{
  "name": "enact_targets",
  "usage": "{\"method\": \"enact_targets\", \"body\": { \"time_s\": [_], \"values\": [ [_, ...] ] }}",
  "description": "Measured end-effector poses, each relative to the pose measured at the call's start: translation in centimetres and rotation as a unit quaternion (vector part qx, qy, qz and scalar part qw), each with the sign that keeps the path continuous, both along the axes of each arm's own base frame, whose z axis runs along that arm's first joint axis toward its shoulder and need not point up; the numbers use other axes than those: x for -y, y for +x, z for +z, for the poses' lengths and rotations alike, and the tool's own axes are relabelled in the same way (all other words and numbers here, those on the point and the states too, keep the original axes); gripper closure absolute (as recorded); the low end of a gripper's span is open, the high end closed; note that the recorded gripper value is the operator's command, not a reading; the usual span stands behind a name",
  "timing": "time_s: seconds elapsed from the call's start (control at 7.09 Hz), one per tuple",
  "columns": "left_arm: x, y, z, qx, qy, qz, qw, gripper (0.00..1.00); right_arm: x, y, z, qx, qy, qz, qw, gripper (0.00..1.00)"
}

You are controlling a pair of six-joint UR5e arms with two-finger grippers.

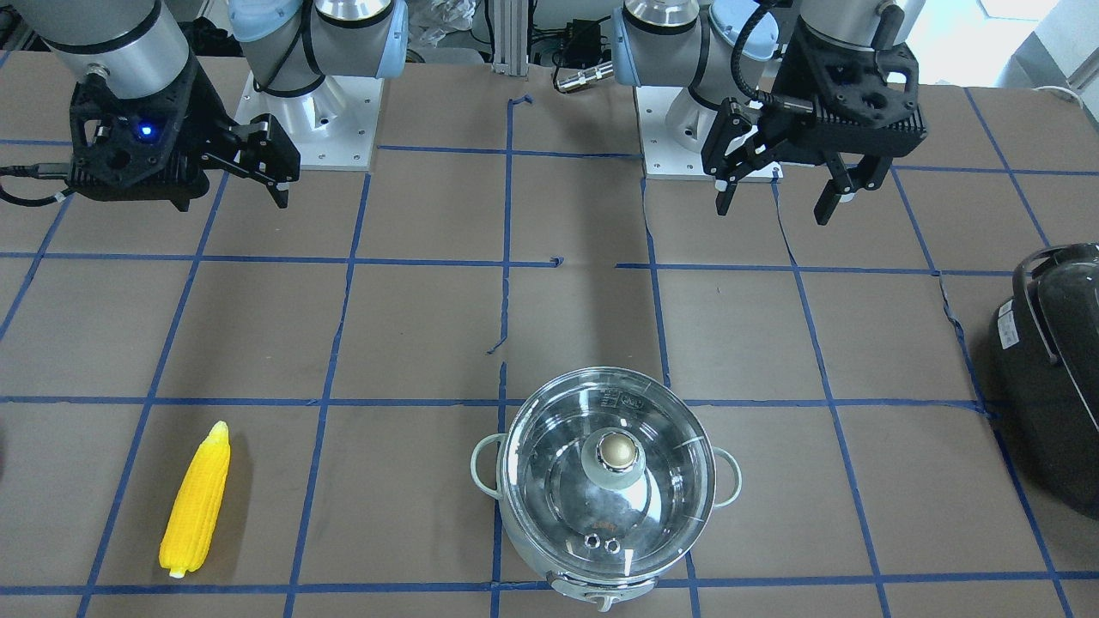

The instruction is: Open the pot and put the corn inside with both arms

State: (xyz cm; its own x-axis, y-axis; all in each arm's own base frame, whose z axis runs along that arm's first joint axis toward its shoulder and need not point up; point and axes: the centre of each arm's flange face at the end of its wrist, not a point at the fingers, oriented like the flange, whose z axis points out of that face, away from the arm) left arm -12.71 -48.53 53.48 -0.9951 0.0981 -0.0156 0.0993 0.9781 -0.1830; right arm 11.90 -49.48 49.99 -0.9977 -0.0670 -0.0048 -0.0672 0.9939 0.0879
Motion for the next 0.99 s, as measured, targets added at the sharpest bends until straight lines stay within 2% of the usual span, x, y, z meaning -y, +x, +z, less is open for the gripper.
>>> {"method": "enact_targets", "body": {
  "time_s": [0.56, 0.99],
  "values": [
    [-0.15, 0.06, 0.56, 0.005, -0.003, 0.007, 1.0000, 0.00, 0.07, 0.10, -0.03, 0.006, -0.002, -0.005, 1.0000, 0.00],
    [-0.34, 0.88, 1.01, 0.001, 0.006, 0.042, 0.9991, 0.00, 0.07, 0.08, -0.01, 0.002, -0.002, -0.002, 1.0000, 0.00]
  ]
}}
